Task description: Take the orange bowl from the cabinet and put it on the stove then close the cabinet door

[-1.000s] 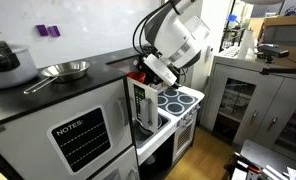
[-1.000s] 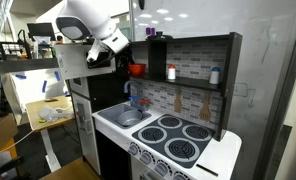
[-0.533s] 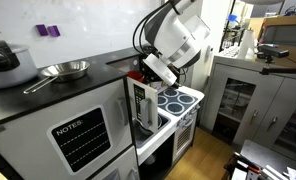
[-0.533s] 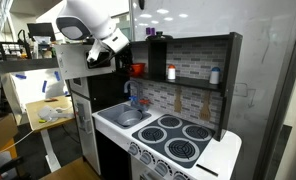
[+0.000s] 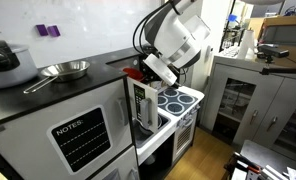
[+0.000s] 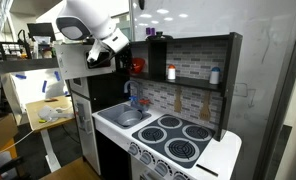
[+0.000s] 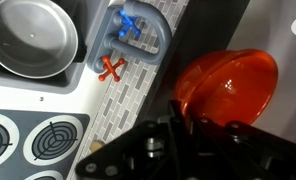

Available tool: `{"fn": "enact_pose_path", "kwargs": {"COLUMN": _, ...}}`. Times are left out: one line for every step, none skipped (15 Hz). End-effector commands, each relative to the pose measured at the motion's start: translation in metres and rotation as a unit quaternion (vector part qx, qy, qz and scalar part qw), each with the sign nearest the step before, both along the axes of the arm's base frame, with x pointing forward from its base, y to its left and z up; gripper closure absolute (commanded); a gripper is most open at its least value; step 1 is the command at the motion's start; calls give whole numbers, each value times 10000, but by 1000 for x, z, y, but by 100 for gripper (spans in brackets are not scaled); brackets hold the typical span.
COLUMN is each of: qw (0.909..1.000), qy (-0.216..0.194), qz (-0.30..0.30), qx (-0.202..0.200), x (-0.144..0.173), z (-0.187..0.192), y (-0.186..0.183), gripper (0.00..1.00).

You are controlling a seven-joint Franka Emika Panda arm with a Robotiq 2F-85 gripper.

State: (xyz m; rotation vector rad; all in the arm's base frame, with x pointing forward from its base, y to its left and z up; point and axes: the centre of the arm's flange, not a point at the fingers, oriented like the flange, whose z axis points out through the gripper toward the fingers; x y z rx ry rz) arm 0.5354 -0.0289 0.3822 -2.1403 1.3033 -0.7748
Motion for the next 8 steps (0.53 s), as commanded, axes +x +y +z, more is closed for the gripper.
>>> {"fn": "enact_pose_path", "kwargs": {"qw": 9999, "qy": -21, "qz": 118, "qx": -82, "x": -14, "z": 1, "y": 2, "gripper": 98}}
{"fn": "enact_pose_path", "kwargs": {"qw": 9998, "qy": -8, "qz": 164, "qx": -95, "x": -21, "z": 3, "y": 3, "gripper": 98}}
{"fn": "enact_pose_path", "kwargs": {"qw": 9997, "qy": 14, "qz": 195, "qx": -117, "x": -28, "z": 6, "y": 5, "gripper": 98}}
{"fn": "enact_pose_path", "kwargs": {"qw": 9997, "qy": 7, "qz": 228, "qx": -126, "x": -34, "z": 7, "y": 7, "gripper": 98}}
{"fn": "enact_pose_path", "kwargs": {"qw": 9996, "qy": 17, "qz": 232, "qx": -139, "x": -41, "z": 9, "y": 8, "gripper": 98}}
{"fn": "enact_pose_path", "kwargs": {"qw": 9996, "qy": 0, "qz": 253, "qx": -134, "x": -48, "z": 11, "y": 10, "gripper": 98}}
{"fn": "enact_pose_path", "kwargs": {"qw": 9996, "qy": 8, "qz": 242, "qx": -131, "x": -55, "z": 13, "y": 11, "gripper": 98}}
{"fn": "enact_pose_path", "kwargs": {"qw": 9996, "qy": 12, "qz": 240, "qx": -124, "x": -61, "z": 14, "y": 11, "gripper": 98}}
